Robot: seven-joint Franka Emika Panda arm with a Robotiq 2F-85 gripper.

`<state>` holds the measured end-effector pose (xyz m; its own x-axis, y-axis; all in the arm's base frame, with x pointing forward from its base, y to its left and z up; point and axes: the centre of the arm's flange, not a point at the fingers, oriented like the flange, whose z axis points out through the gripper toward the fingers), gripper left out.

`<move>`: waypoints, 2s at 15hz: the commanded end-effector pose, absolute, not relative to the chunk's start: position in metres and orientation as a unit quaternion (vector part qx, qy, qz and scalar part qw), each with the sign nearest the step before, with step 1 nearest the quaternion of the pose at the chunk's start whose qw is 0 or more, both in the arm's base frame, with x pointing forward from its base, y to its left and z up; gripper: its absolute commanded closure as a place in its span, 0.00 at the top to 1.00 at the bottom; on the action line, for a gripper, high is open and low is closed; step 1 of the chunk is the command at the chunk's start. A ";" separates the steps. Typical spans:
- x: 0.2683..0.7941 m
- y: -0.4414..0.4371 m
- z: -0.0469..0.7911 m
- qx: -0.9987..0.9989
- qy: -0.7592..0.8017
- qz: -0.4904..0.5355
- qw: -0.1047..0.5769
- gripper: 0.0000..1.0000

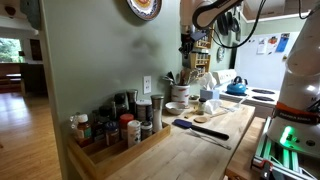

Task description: Put the silver spatula in the white bucket

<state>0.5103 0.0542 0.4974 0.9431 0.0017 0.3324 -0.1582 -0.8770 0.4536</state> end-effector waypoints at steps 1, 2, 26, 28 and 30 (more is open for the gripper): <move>0.532 0.046 0.477 0.953 -0.044 0.172 0.247 0.02; 0.536 0.043 0.472 0.953 -0.045 0.172 0.247 0.02; 0.565 0.020 0.406 0.965 -0.001 0.181 0.189 0.32; 0.561 0.020 0.414 0.964 0.004 0.188 0.189 0.40; 0.556 0.020 0.422 0.963 0.012 0.193 0.189 0.55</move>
<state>0.5682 0.0213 0.4140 0.9314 0.0628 0.3585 -0.0791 -0.9265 0.3678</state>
